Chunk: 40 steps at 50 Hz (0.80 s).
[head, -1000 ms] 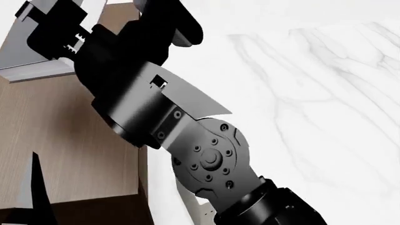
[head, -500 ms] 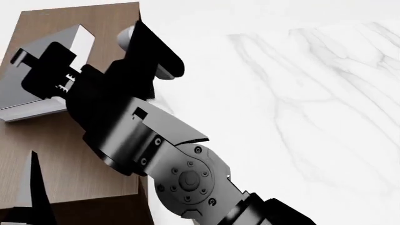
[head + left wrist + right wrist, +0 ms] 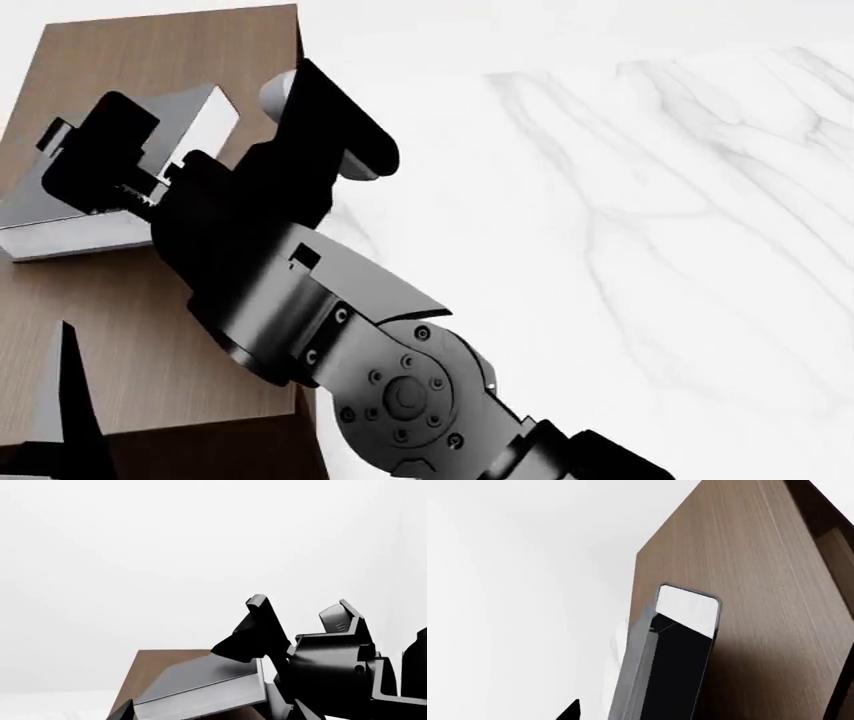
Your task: Pick up the book in the middle and place it on the cabinet shelf.
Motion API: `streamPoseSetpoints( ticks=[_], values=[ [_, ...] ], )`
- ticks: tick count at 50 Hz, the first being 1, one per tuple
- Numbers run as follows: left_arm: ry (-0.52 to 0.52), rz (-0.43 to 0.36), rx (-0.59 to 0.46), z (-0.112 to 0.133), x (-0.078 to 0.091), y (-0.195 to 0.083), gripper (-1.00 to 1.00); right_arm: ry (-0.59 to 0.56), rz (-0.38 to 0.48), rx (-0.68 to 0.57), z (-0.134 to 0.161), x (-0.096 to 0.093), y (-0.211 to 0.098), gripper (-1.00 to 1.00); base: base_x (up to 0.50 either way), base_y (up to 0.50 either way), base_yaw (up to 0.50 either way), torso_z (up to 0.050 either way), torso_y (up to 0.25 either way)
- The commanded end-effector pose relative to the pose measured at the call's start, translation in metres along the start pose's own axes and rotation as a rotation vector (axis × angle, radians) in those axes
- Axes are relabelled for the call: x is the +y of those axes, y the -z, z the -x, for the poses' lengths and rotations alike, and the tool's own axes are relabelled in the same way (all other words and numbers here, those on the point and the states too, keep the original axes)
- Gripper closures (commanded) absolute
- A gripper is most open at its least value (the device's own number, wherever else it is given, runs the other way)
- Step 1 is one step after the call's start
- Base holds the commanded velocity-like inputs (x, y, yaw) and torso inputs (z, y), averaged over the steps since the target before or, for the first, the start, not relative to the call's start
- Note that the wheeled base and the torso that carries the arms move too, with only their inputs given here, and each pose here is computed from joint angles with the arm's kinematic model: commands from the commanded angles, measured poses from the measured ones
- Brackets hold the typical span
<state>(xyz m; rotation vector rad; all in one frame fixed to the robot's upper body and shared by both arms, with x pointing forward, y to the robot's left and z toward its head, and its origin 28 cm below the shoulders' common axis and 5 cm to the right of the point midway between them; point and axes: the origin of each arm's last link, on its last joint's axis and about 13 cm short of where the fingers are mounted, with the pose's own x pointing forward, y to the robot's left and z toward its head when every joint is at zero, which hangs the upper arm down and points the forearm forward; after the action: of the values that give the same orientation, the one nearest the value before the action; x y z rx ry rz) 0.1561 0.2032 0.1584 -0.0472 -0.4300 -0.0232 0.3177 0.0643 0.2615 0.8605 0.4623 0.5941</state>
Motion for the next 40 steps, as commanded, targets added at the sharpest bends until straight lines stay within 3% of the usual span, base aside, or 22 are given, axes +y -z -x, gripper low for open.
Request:
streamPoseSetpoints(
  ticks=[1,17,23,40],
  values=[
    [0.0,0.001,0.0,0.0,0.0,0.0,-1.0,-0.008,0.03,-0.014,0.002,-0.002,-0.002,-1.0,0.0,0.0,0.0,0.0,0.0],
    [0.0,0.0,-0.001,-0.001,0.0,0.001,-1.0,0.018,0.049,-0.058,0.023,-0.012,-0.014,-1.0,0.0,0.0,0.0,0.0,0.001],
    [0.004,-0.002,-0.001,0.0,-0.001,0.001,-1.0,0.055,0.031,-0.123,0.042,-0.025,-0.027,-1.0,0.0,0.0,0.0,0.0,0.0],
    [0.004,-0.007,0.001,0.001,-0.001,-0.001,-1.0,0.078,-0.014,-0.23,0.079,-0.056,-0.025,-1.0,0.0,0.0,0.0,0.0,0.0]
  ],
)
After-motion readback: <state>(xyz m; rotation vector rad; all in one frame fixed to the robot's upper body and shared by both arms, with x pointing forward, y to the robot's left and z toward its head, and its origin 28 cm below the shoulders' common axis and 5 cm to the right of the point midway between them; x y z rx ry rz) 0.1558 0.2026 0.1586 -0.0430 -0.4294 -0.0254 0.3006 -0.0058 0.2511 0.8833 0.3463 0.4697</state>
